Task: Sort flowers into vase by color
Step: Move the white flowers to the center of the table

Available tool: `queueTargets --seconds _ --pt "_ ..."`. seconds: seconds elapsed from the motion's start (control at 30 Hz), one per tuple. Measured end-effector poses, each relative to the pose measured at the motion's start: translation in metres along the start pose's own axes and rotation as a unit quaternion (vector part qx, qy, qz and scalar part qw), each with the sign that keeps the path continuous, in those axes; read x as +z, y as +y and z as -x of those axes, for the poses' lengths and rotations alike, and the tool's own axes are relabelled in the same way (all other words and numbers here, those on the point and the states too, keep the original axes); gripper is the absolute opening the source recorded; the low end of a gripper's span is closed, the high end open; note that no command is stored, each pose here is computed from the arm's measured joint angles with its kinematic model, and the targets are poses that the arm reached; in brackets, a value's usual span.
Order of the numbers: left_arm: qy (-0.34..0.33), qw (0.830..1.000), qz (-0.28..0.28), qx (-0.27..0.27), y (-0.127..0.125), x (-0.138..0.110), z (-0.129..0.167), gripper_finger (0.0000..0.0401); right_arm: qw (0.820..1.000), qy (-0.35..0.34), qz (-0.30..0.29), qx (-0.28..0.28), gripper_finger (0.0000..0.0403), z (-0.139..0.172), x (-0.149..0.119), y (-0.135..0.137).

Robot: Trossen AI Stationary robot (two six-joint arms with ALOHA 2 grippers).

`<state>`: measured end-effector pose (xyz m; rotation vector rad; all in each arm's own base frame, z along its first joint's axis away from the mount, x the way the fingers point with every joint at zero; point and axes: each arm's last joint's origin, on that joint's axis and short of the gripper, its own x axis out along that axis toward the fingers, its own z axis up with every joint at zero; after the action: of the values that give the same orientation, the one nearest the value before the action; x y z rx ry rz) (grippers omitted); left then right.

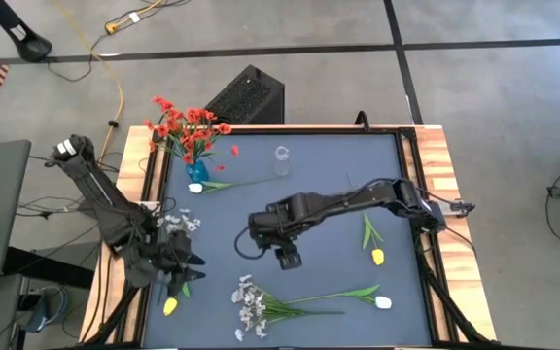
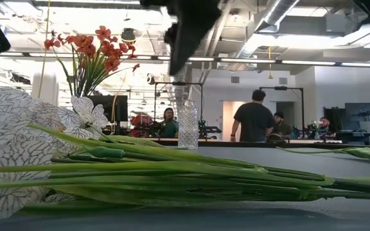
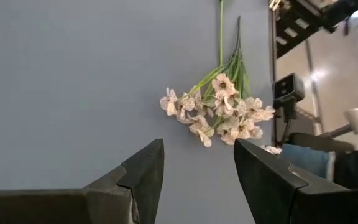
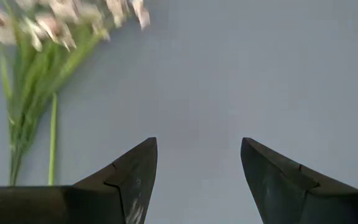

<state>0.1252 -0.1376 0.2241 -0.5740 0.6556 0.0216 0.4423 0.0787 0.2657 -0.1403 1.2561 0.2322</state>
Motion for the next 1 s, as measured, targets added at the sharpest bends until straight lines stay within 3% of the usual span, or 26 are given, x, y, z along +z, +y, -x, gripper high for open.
queueTargets --seconds 0.2,0.47,0.7,0.83,1.0 --pt "0.002 0.999 -0.015 0.051 -0.014 -0.009 -0.021 0.0183 0.999 0.034 -0.010 0.006 0.0260 -0.023 -0.016 0.019" --pt "-0.022 0.997 -0.040 0.056 -0.023 -0.018 -0.043 0.0183 0.997 -0.048 -0.030 -0.044 0.0260 0.005 -0.059 0.059" --pt "-0.072 0.993 -0.095 0.018 -0.036 -0.011 -0.057 0.0183 0.986 -0.120 -0.120 0.001 0.0260 0.002 -0.110 0.095" --pt "-0.094 0.988 -0.125 0.015 -0.038 -0.003 -0.063 0.0183 0.981 -0.128 -0.147 0.020 0.0260 -0.004 -0.120 0.109" --pt "-0.099 0.985 -0.138 0.024 -0.034 0.006 -0.068 0.0183 0.982 -0.116 -0.139 0.050 0.0260 -0.022 -0.118 0.125"
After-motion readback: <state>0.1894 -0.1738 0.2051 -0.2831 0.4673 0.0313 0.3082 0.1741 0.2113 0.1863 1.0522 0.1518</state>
